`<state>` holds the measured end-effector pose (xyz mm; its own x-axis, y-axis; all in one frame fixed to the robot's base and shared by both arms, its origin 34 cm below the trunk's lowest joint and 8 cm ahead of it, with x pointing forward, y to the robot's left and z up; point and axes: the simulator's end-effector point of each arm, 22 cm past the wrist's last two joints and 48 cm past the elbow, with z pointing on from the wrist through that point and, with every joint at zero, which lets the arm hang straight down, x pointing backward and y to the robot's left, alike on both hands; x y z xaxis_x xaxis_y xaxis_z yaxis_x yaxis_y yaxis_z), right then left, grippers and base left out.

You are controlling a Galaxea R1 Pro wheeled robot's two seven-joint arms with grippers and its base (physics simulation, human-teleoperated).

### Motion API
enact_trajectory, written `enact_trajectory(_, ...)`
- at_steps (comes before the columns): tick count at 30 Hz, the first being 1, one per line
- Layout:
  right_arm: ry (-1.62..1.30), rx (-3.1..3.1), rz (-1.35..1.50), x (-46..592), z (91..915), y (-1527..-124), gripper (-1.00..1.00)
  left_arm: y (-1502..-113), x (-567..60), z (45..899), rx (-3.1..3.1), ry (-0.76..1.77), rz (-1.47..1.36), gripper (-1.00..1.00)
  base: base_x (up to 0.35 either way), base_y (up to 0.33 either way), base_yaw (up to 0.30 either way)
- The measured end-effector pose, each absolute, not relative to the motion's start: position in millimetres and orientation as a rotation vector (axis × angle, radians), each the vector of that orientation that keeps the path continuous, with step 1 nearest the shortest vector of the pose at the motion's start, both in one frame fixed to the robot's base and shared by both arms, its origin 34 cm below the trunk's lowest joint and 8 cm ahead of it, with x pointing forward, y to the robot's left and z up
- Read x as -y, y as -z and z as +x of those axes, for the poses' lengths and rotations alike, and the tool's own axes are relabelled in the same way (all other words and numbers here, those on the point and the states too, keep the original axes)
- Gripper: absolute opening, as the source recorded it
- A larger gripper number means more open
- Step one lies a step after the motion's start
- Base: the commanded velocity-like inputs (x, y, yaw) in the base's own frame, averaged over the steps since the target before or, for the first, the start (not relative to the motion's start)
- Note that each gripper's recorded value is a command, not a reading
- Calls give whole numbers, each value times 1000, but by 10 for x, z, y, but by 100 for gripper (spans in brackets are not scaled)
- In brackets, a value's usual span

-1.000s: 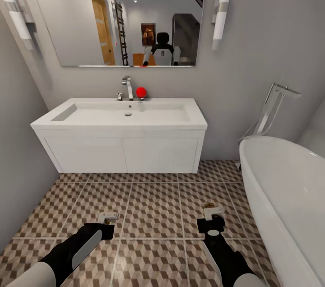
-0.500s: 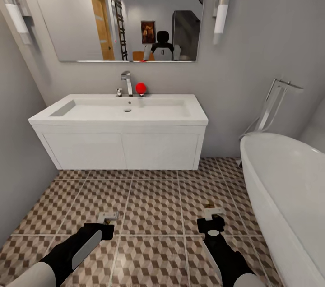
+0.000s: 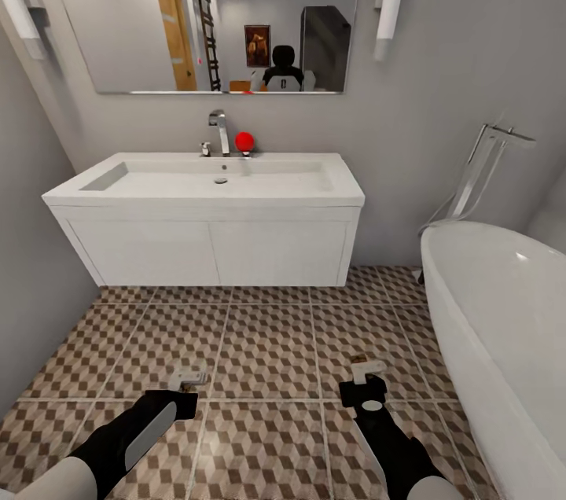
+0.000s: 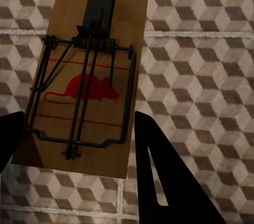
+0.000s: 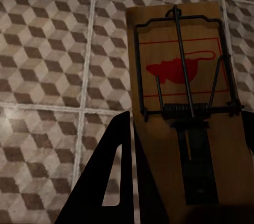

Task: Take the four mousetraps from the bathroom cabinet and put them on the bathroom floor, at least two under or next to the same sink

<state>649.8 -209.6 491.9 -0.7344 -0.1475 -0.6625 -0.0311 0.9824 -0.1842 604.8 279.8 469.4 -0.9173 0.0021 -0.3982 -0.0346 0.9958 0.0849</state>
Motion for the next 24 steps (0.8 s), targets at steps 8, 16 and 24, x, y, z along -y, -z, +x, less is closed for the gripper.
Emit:
enact_trajectory(8,205,-2403,-126,2092,6445,-4692,-100,-4470,-2798,5988,-2743,-127,-22,-100,0,0,0)
enact_trajectory(16,204,-2416,-128,2091,6389,-4464,-100,-4251,-2799,5932,-2754,-129,-20,-100,0,0,0)
enact_trajectory(24,203,-2429,-132,2087,6325,-4229,-100,-4023,-2802,5867,-2768,-131,-19,-100,0,0,0)
